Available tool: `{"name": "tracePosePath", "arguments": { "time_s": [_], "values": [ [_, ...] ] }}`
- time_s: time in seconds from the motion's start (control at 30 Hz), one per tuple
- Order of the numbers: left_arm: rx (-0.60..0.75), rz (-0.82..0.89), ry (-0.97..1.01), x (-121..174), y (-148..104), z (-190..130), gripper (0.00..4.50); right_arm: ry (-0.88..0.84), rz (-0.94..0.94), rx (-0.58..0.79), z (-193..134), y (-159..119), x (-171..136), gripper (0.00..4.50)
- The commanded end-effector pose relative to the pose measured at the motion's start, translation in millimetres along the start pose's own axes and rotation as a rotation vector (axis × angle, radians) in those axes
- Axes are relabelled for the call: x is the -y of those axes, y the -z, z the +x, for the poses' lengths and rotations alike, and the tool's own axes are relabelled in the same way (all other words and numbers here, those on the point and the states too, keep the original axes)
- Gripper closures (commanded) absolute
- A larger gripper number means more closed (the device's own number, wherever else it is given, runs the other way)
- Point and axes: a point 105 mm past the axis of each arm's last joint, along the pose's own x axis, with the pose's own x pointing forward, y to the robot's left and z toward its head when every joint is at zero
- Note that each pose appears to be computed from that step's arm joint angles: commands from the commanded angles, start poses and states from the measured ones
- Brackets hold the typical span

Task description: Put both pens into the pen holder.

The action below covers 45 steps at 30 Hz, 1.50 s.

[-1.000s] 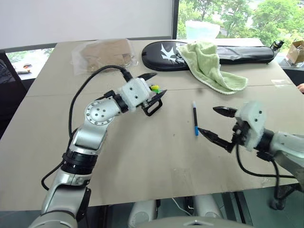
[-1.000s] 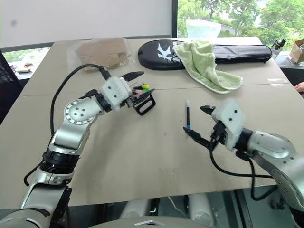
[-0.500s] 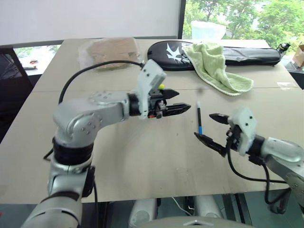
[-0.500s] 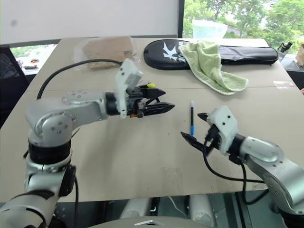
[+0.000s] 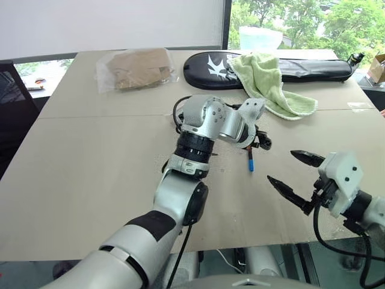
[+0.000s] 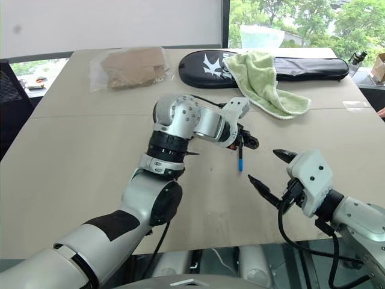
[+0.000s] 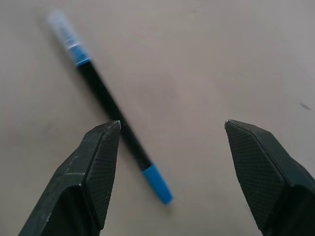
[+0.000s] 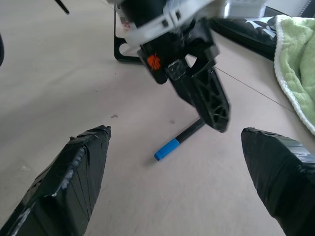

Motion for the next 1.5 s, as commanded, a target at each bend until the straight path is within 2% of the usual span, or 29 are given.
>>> {"name": "tracePosePath", "arguments": {
  "time_s": [0.03,0.17,0.2,0.27,0.3,0.43,0.57,0.63,0.7,0.93,1.07,1.37,1.47,1.5],
  "values": [
    [-0.003,-0.032,-0.096,-7,-3,11,1.02,0.055,-0.035,0.044,-6,-9,0,0.0],
    [-0.04,-0.031,-0.104,-4,2,21,1.02,0.081,-0.024,0.05,-9,-7,-2,0.0],
    [-0.056,-0.024,-0.091,-1,6,25,1.26,0.09,-0.022,0.053,-10,-7,-2,0.0],
    [-0.072,-0.016,-0.069,2,9,28,1.86,0.1,-0.019,0.057,-10,-7,-2,0.0],
    [-0.073,-0.007,-0.059,3,10,30,2.31,0.105,-0.019,0.056,-11,-6,-3,0.0],
    [-0.065,0.009,-0.045,3,9,32,4.45,0.116,-0.017,0.052,-12,-5,-3,0.0],
    [-0.038,0.027,0.076,13,5,28,4.45,0.12,-0.016,0.05,-11,-5,-4,0.0],
    [0.033,0.109,0.207,21,-5,16,4.45,0.12,-0.015,0.052,-11,-5,-5,0.0],
    [0.054,0.155,0.224,17,-8,6,4.45,0.12,-0.01,0.056,-11,-6,-5,0.0],
    [0.093,0.165,0.233,25,-16,2,1.55,0.103,0.0,0.061,-13,-7,-6,0.0],
    [0.113,0.151,0.255,40,-22,8,1.55,0.04,-0.015,0.054,-21,-9,-10,0.0],
    [0.178,0.235,0.314,78,-31,27,1.55,0.09,-0.002,0.039,-32,-5,-6,0.0],
    [0.169,0.243,0.424,90,-27,24,1.55,0.101,-0.004,0.036,-35,-4,-7,0.0],
    [0.212,0.312,0.473,88,-29,15,1.55,0.111,-0.001,0.035,-36,-3,-7,0.0]
  ]
}}
